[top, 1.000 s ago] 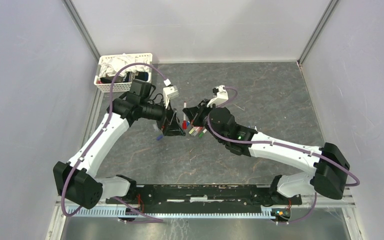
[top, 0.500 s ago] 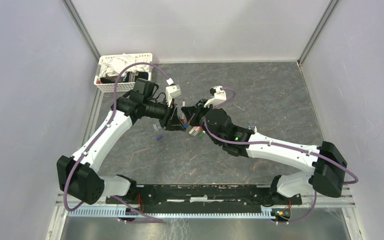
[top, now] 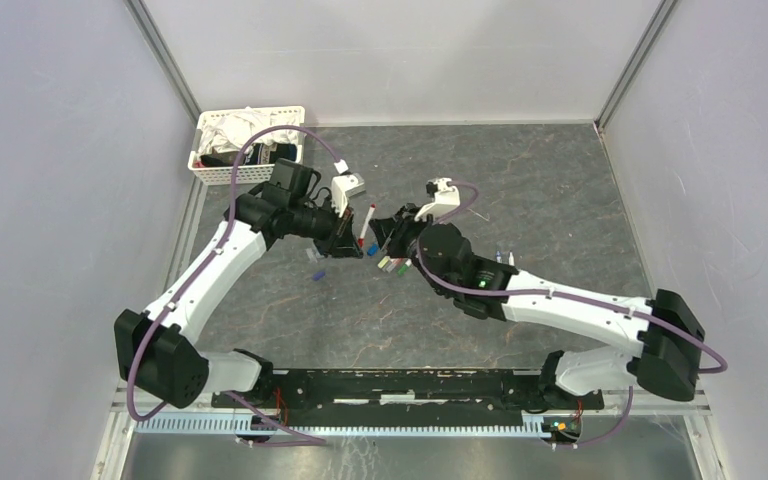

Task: Open the pen caps
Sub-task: Open the pen cap from the pen.

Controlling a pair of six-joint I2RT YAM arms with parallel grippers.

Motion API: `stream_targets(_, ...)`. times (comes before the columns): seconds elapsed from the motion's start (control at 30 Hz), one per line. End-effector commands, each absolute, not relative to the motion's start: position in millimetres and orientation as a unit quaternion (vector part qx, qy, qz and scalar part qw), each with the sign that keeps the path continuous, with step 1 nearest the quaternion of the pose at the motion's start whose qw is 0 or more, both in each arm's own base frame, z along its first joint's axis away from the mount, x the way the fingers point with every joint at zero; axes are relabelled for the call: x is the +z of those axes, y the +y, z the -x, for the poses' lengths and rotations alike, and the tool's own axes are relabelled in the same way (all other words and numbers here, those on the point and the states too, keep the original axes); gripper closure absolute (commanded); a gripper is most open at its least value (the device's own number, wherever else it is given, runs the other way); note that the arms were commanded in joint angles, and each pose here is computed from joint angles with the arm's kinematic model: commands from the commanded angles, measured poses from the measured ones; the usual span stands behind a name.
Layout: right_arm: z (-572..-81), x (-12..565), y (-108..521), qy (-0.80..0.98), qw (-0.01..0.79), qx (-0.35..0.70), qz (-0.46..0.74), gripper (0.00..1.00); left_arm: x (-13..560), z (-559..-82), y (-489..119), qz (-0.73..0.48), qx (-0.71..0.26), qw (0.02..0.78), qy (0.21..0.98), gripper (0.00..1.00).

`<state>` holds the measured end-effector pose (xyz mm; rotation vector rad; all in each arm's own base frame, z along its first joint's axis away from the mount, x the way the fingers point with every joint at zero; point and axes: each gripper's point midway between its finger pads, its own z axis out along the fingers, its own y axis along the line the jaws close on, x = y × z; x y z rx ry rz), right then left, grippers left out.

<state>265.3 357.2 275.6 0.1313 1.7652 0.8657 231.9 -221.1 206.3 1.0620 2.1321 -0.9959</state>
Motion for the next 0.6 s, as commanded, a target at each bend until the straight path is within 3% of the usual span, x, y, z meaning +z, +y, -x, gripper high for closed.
stream_targets(0.0, -261.7, 302.3, 331.4, 0.722, 0.565, 0.399, -0.042, 0.65, 184.6, -243.0, -193.2, -0.452, -0.277, 0.281, 0.8, 0.98)
stream_targets(0.13, -272.5, 307.5, 314.0, 0.727, 0.543, 0.42, 0.024, 0.49, 162.3, -239.1, -158.5, -0.537, -0.184, 0.256, 0.782, 0.98)
stream_targets(0.27, -270.2, 286.0, 323.7, 0.763, 0.459, 0.437, 0.131, 0.4, 155.1, -224.9, -133.0, -0.634, -0.119, 0.241, 0.725, 0.98)
stream_targets(0.43, -239.3, 238.1, 354.6, 0.786, 0.304, 0.488, 0.224, 0.36, 164.1, -220.5, -115.6, -0.737, -0.044, 0.234, 0.633, 0.98)
stream_targets(0.57, -220.4, 237.1, 376.3, 0.758, 0.264, 0.547, 0.237, 0.34, 171.9, -217.2, -118.0, -0.775, -0.021, 0.242, 0.584, 0.98)
